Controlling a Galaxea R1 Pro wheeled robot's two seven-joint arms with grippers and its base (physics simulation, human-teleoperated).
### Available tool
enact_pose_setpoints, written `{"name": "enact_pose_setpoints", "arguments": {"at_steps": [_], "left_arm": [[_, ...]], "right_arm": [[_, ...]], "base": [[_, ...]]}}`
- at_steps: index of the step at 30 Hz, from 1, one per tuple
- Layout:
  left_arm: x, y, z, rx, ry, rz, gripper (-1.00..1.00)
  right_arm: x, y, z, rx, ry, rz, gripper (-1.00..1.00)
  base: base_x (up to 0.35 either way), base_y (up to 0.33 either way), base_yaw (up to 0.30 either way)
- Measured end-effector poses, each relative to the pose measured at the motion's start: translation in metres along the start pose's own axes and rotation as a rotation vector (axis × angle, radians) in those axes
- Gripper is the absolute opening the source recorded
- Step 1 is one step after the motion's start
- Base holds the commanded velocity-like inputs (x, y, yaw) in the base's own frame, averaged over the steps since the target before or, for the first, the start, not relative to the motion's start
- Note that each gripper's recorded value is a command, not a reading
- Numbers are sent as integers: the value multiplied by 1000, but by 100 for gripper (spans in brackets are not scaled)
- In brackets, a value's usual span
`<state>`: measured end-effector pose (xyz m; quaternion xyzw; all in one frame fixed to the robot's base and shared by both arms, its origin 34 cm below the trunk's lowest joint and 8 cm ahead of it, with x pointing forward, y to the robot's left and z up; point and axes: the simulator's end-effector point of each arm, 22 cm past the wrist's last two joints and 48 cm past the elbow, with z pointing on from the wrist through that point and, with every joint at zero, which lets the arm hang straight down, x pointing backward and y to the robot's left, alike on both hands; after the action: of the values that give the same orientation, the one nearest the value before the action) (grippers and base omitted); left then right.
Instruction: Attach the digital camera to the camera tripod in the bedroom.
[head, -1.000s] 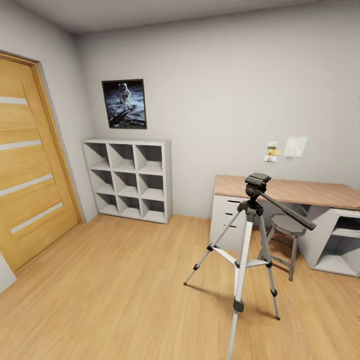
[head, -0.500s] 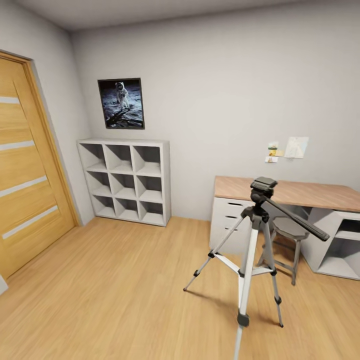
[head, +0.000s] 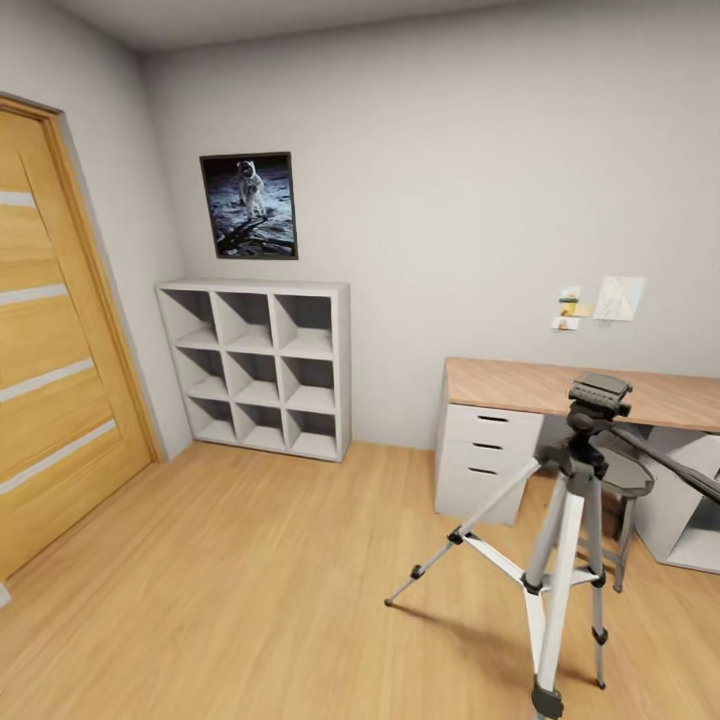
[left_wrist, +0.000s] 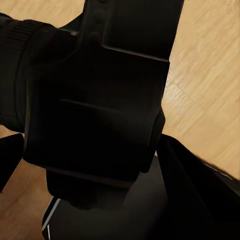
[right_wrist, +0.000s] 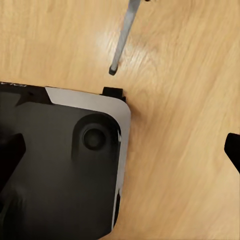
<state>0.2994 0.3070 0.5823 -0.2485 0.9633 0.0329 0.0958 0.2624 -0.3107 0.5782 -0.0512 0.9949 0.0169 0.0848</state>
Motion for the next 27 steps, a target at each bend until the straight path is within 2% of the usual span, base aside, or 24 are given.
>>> {"name": "enact_pose_setpoints", "arguments": {"at_steps": [7, 13, 27], "left_arm": [[6, -11, -1, 14, 8, 2, -100], [7, -12, -1, 15, 10, 2, -100], [7, -12, -1, 14, 10, 2, -100]], "right_arm": [[0, 2, 0, -3, 2, 4, 100], [0, 2, 0, -2, -1, 21, 100], [0, 2, 0, -1, -1, 25, 100]], "base": [[97, 336, -211], [83, 341, -282], [89, 341, -286]]}}
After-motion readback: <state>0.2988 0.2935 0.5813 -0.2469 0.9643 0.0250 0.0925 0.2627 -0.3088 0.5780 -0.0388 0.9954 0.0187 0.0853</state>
